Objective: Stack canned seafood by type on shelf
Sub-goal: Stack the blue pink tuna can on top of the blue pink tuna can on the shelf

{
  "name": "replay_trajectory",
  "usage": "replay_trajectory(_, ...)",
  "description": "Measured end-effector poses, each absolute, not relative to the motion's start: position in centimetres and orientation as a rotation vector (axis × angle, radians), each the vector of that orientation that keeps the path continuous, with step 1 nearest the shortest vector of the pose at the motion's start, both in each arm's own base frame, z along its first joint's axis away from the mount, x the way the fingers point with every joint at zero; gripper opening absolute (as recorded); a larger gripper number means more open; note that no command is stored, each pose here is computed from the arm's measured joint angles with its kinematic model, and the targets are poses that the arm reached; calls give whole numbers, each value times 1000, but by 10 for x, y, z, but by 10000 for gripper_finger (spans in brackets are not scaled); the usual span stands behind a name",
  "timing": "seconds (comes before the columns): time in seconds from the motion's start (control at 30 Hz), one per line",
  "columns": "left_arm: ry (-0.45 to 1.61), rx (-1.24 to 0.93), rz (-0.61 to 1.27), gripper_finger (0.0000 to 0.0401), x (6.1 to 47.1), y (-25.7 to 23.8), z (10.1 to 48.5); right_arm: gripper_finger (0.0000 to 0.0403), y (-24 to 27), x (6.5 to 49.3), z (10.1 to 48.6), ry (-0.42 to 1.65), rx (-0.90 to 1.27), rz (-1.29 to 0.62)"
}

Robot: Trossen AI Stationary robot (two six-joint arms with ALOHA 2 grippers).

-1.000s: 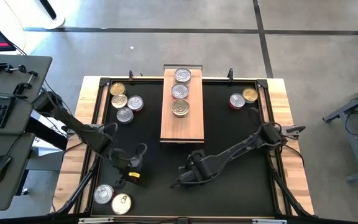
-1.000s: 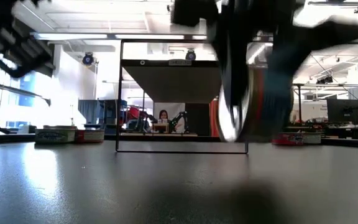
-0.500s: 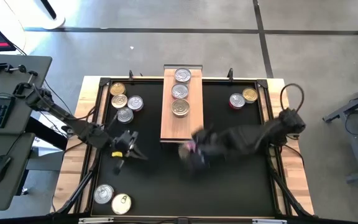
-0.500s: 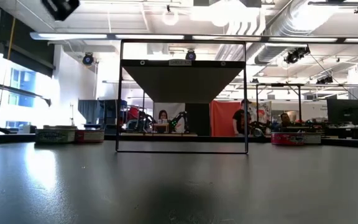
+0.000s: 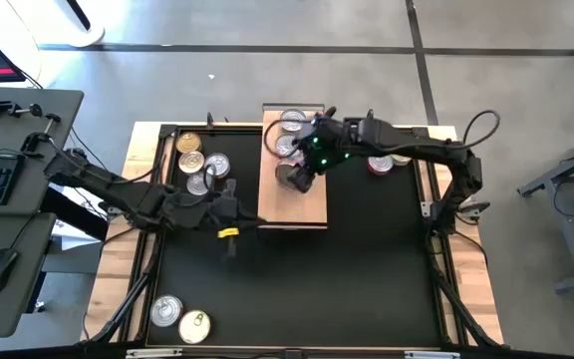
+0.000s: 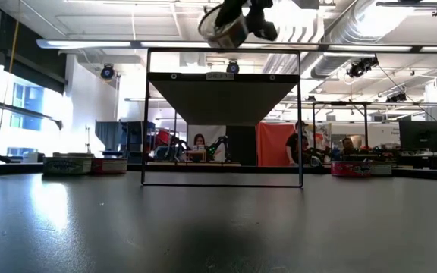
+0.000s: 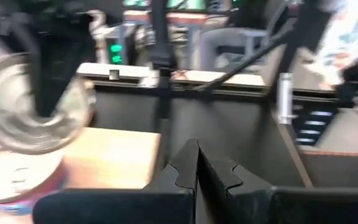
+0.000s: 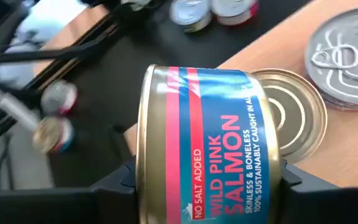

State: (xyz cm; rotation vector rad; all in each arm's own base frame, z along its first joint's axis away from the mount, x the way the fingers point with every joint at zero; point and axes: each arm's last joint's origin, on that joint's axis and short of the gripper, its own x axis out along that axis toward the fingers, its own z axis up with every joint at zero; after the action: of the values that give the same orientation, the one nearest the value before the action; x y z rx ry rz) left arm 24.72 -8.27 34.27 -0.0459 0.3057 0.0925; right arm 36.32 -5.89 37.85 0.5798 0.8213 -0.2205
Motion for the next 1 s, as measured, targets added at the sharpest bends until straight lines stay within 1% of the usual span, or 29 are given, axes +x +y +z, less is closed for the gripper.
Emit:
replay_trajectory(0.07, 328, -34, 121, 0, 251, -81, 345, 166, -66, 351, 383, 857, 567, -180)
replay_trajectory(0.13, 328, -32, 137, 0, 253, -77, 347, 166, -70, 334, 390, 898, 553, -187)
replay_trajectory(0.27, 380, 23, 164, 0, 252, -64, 345, 166, -66, 290, 399, 881, 562, -282)
replay_trajectory(0.37, 400, 34, 123, 0, 253, -48, 346, 166, -56, 253, 389, 787, 705, -343)
replay_trajectory(0.43, 389, 54, 63, 0, 255, -36, 348, 166, -47, 243, 375, 639, 838, -340)
replay_trajectory(0.53, 344, 96, 10, 0, 260, -10, 353, 166, -45, 249, 369, 271, 1013, -257)
replay_trajectory(0.6, 317, 92, 2, 0, 261, 7, 355, 166, -47, 256, 364, 111, 1080, -234)
replay_trajectory(0.63, 311, 82, 5, 0, 260, 14, 356, 166, -48, 262, 358, 75, 1107, -252)
replay_trajectory(0.77, 335, 35, -2, 0, 258, 25, 354, 166, -55, 286, 326, 144, 1172, -391)
replay_trajectory(1.0, 418, 71, -4, 0, 256, 18, 346, 166, -62, 326, 317, 206, 1211, -390)
